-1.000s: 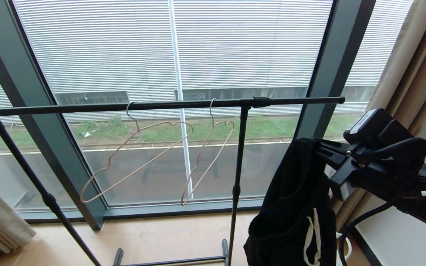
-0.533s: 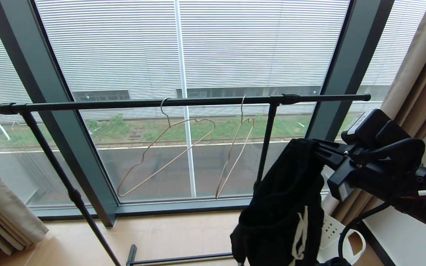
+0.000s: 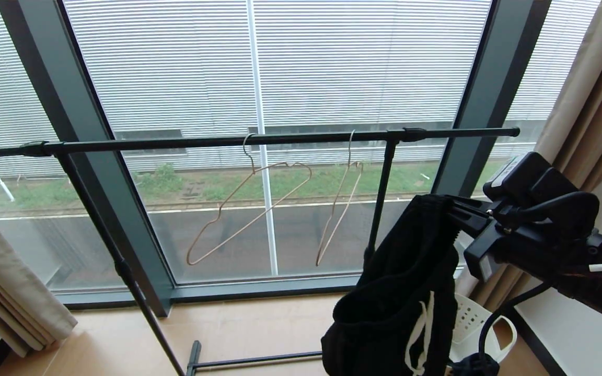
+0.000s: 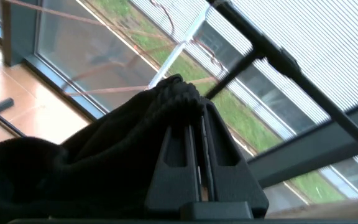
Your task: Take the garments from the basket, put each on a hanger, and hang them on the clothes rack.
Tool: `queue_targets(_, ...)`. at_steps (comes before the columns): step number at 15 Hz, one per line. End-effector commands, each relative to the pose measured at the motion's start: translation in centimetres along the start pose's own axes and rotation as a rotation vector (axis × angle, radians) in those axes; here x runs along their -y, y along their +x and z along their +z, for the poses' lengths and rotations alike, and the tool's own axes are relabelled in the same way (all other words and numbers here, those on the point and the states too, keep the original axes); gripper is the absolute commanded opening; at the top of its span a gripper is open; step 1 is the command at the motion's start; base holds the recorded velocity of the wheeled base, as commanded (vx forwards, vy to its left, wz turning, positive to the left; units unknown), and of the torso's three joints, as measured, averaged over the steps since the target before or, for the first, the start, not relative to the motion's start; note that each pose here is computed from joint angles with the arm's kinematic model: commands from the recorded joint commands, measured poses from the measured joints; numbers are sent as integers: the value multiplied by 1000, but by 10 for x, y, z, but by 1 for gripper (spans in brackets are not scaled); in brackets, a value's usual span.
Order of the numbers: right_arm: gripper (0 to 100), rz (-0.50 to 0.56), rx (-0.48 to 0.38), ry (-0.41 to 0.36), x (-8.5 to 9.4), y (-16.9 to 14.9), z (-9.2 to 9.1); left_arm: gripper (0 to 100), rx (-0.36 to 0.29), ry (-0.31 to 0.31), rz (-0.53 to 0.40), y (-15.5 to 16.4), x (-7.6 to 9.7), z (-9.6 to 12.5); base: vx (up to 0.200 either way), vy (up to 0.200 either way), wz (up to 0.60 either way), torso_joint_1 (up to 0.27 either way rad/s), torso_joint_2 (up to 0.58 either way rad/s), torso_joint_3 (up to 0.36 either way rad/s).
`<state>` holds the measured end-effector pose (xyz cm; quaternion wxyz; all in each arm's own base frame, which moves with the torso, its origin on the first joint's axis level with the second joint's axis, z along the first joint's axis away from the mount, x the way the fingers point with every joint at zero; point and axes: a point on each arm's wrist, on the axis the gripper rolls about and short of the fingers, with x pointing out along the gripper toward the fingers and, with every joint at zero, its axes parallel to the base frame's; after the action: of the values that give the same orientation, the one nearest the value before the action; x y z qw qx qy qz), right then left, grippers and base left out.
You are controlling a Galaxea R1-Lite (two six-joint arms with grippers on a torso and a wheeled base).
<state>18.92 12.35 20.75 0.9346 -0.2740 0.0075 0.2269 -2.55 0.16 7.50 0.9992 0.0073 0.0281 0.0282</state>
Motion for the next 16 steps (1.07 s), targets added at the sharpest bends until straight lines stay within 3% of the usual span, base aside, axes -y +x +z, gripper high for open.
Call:
queue_targets(1,0,-7,-4,1,2,1,-1,100,-1,0,1,0,0,0,0,0,-600,-7,-2,2)
queue_targets(4,0,-8,-2,1,2,0,-1,100,-2,0,1,0,0,0,0,0,-200,154,-292,-142)
queue_targets(10,0,-2,-7,-17,1,0,-3,100,-2,0,3,0,0,0,0,0,0,9,-24,-11)
queue_targets(13,0,-5,-5,-15,1,0,-2,100,-2,0,3,0,0,0,0,0,600,9,1,1)
queue_targets(16,0,-7,-5,-15,1,0,-2,100,-2,0,3,0,0,0,0,0,0,85,-142,-86)
